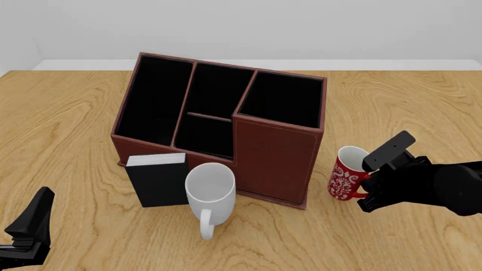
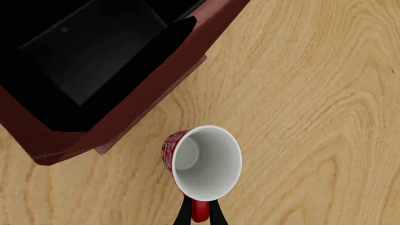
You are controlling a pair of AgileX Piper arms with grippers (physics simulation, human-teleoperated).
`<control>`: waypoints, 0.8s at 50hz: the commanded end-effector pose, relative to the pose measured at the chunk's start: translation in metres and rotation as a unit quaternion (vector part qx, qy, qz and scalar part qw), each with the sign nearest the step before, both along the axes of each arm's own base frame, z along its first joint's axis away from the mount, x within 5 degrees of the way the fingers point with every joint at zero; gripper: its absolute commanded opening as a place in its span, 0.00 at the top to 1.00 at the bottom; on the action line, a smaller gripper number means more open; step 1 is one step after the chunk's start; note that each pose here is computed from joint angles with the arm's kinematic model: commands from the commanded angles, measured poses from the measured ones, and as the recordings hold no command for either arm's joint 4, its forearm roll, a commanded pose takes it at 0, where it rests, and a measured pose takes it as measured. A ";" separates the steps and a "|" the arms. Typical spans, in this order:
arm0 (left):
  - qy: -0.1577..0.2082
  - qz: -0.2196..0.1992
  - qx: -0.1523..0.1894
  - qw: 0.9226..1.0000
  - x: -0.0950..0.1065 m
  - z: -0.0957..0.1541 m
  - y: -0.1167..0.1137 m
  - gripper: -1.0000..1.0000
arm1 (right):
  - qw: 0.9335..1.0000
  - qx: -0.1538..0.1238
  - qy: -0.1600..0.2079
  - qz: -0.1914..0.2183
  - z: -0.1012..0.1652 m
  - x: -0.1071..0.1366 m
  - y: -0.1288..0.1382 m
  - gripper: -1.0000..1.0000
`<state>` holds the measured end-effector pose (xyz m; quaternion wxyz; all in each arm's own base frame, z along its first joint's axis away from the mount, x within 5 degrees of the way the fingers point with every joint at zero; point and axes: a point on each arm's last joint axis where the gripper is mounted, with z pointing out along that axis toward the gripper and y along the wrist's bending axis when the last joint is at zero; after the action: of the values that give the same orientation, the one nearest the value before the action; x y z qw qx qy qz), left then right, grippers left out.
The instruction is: Pick up the red mug and place it to the right of the caddy.
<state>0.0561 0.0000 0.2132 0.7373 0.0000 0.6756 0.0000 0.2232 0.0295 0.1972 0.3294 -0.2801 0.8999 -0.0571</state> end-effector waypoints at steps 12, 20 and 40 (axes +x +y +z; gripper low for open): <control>0.000 0.000 0.000 1.000 0.000 0.000 0.000 0.00 | 1.000 0.007 0.002 -0.009 -0.004 0.000 0.000 1.00; 0.000 0.000 0.000 1.000 0.000 0.000 0.000 0.00 | 1.000 0.006 0.002 -0.009 -0.003 0.000 -0.001 1.00; 0.000 0.000 0.000 1.000 0.000 0.000 0.000 0.00 | 1.000 0.008 0.003 -0.014 -0.001 -0.002 -0.002 0.00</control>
<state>0.0561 0.0000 0.2132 0.7373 0.0000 0.6756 0.0000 0.2223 0.0286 0.1953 0.3294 -0.2720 0.9025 -0.0552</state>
